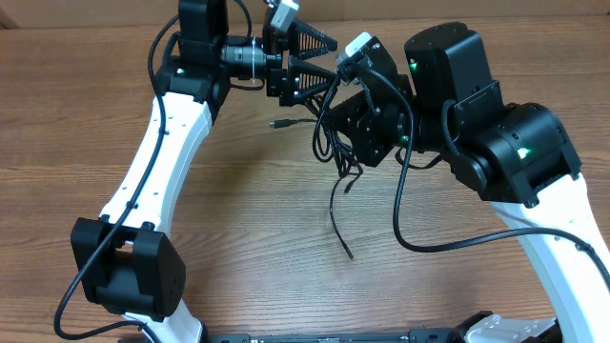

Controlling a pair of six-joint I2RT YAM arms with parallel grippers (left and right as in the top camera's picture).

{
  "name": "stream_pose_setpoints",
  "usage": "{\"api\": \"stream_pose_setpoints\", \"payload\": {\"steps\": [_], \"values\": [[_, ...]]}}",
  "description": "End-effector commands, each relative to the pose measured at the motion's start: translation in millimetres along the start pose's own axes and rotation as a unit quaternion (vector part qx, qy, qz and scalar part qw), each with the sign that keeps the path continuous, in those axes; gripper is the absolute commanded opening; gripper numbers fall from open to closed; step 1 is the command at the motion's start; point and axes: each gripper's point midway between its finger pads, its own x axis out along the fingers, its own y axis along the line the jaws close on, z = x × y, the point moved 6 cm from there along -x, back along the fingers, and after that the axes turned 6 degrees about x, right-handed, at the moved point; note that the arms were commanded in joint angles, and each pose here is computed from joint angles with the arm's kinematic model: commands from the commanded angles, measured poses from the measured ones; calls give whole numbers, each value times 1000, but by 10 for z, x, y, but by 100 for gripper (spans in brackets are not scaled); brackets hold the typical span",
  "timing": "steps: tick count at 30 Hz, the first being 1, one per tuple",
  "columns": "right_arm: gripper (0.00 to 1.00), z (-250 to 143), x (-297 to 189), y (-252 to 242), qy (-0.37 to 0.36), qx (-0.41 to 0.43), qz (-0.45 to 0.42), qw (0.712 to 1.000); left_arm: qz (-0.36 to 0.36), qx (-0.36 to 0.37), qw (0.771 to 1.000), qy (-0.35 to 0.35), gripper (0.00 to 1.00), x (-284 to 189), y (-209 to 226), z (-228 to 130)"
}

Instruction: Untangle cables

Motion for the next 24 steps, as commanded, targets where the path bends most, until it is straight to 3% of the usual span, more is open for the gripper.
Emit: {"api": "stream_pose_setpoints", "payload": {"steps": [1,10,13,14,15,16,17,18,24], "values": [[4,66,-146,91,-25,-16,10,1000,20,14,1000,3,99,46,31,15],[4,67,-146,82,-25,-16,6,1000,-15,49,999,18,100,307,-108,-61],[4,61,-148,-6,-24,-14,-33,999,-23,77,997,18,100,320,-129,-62],[4,55,-150,-39,-22,-13,-48,999,-23,81,996,18,96,318,-128,-62],[4,49,-152,-61,-21,-12,-58,998,-22,84,996,17,87,314,-126,-61],[4,41,-155,-83,-19,-11,-68,997,-19,83,996,18,52,307,-116,-60],[4,36,-155,-89,-18,-11,-70,997,-12,81,996,18,10,300,-99,-60],[4,32,-155,-91,-17,-10,-71,997,-3,73,997,19,4,289,-76,-59],[4,17,-158,-172,-12,-9,-106,994,112,-40,993,5,4,-39,246,-36]]}}
